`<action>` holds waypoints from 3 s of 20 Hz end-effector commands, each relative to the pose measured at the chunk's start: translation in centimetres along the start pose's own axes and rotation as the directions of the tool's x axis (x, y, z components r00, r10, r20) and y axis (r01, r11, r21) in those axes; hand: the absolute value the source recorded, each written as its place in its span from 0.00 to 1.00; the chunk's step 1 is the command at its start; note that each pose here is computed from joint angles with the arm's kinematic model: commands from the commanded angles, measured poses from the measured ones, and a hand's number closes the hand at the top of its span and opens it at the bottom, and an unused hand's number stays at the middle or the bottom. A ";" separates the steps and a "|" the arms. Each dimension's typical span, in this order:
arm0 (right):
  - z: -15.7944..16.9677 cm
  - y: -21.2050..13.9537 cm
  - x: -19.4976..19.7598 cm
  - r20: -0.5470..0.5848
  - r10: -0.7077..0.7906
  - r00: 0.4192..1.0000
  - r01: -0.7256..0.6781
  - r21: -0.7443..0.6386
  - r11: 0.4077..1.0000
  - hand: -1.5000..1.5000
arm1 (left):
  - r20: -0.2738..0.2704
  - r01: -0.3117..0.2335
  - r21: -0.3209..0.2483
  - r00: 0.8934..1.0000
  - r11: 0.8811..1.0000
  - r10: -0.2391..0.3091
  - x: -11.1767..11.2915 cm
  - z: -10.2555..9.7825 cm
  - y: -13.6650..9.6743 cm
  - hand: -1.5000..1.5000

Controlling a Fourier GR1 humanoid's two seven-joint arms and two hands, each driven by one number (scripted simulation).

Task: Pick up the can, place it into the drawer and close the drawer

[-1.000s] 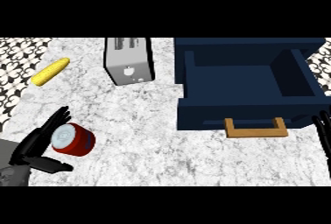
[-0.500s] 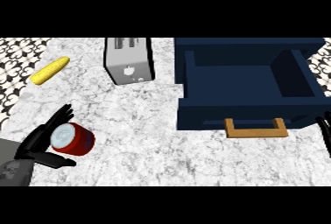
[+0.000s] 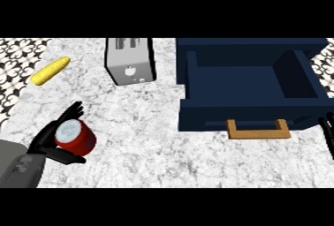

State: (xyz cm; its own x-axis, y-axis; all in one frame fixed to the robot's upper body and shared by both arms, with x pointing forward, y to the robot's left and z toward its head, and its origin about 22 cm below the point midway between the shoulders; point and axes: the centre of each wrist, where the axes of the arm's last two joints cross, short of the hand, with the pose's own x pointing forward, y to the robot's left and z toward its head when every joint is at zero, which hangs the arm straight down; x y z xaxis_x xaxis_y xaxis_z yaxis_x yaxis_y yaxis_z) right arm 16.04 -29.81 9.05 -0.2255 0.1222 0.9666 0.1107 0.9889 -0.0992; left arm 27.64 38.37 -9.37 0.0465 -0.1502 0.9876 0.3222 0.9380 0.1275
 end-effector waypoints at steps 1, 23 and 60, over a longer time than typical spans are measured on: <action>0.1 0.7 1.2 0.004 0.006 1.000 -0.006 0.000 1.000 0.00 | 0.045 -0.042 -0.078 0.998 0.996 0.045 -0.3 -0.2 -0.3 0.00; 2.3 -0.5 1.1 0.001 -0.014 1.000 0.014 -0.007 1.000 0.00 | 0.134 -0.151 -0.235 0.973 0.960 0.186 3.3 -4.3 -4.0 1.00; 2.1 -1.7 1.2 0.027 0.006 1.000 -0.005 -0.054 0.999 0.00 | 0.340 -0.062 0.217 0.940 0.974 -0.016 31.5 -14.9 -22.7 1.00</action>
State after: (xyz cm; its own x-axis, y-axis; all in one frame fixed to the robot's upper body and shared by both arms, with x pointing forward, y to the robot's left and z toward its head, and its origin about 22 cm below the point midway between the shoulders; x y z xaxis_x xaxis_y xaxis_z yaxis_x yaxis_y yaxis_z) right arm 14.01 -30.48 9.81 -0.2581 0.1156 0.9592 0.1543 0.9850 -0.0772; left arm 35.86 9.72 14.64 -0.2356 -0.0359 0.9712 0.1071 0.9923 0.0627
